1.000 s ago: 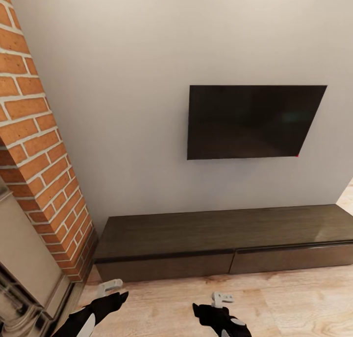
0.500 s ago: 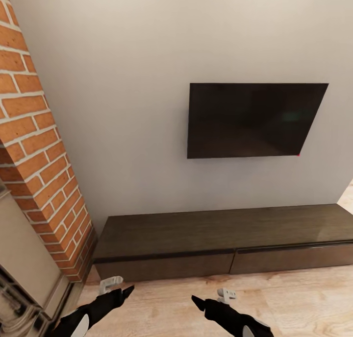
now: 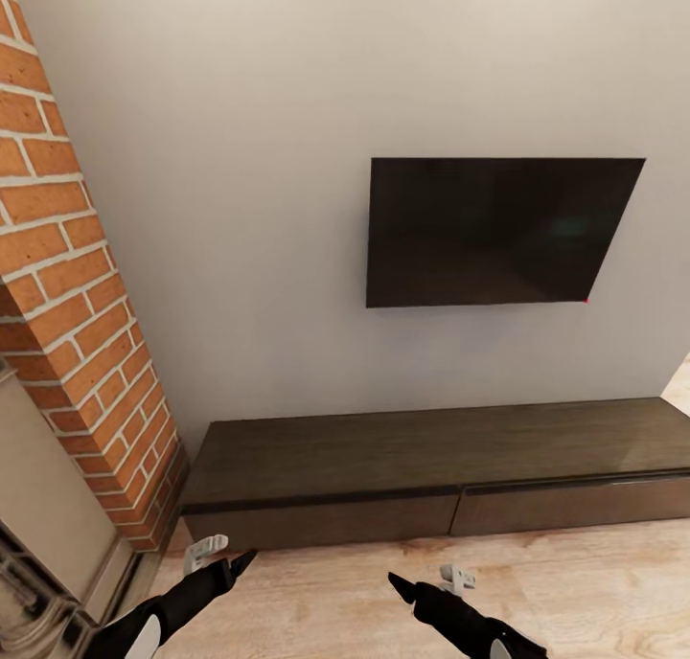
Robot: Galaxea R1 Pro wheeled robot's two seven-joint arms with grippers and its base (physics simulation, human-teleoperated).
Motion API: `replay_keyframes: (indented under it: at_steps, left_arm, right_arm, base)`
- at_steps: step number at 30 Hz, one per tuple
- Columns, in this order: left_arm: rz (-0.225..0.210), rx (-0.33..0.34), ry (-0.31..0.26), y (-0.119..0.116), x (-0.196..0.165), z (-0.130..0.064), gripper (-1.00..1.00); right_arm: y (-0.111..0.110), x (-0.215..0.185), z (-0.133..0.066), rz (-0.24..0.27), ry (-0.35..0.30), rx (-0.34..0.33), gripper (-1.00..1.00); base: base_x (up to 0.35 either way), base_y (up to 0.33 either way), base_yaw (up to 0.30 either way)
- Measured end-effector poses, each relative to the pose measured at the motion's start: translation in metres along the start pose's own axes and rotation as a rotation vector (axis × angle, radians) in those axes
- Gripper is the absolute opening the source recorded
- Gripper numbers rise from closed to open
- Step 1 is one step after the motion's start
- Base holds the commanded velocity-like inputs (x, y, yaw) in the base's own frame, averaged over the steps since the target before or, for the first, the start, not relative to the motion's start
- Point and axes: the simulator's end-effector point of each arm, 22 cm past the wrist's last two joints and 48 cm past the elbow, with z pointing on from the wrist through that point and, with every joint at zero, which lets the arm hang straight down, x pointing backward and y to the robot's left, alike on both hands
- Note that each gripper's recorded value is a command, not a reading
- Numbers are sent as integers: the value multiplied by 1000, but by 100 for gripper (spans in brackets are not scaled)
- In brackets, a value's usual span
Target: Place each of the two pumpkins and all three candles from the living room inside a cabinet in the living room (use any cabinet), then make sure every cabinet is closed, and position the cauldron so it is next to a table in the living room.
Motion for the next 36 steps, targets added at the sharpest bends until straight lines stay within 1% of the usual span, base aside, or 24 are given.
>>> replay_keyframes:
  at_steps: [12,20,26,32,36]
  left_arm:
    - [-3,1,-7,8,4,9,100]
    - [-1,4,-9,12,7,15,100]
    - [-2,35,-7,10,11,20,100]
    - [-3,43,-7,13,15,25,100]
    - [-3,44,-8,16,17,28,100]
  right_arm:
    - [-17,8,7,25,1,16,100]
    - [-24,15,13,32,7,18,100]
    - [-30,21,18,40,13,22,100]
    - [-37,25,22,44,15,25,100]
    - [-47,35,23,67,26,40,100]
  base:
    - [0,0,0]
    - [0,0,0]
    - [0,0,0]
    - [0,0,0]
    - [0,0,0]
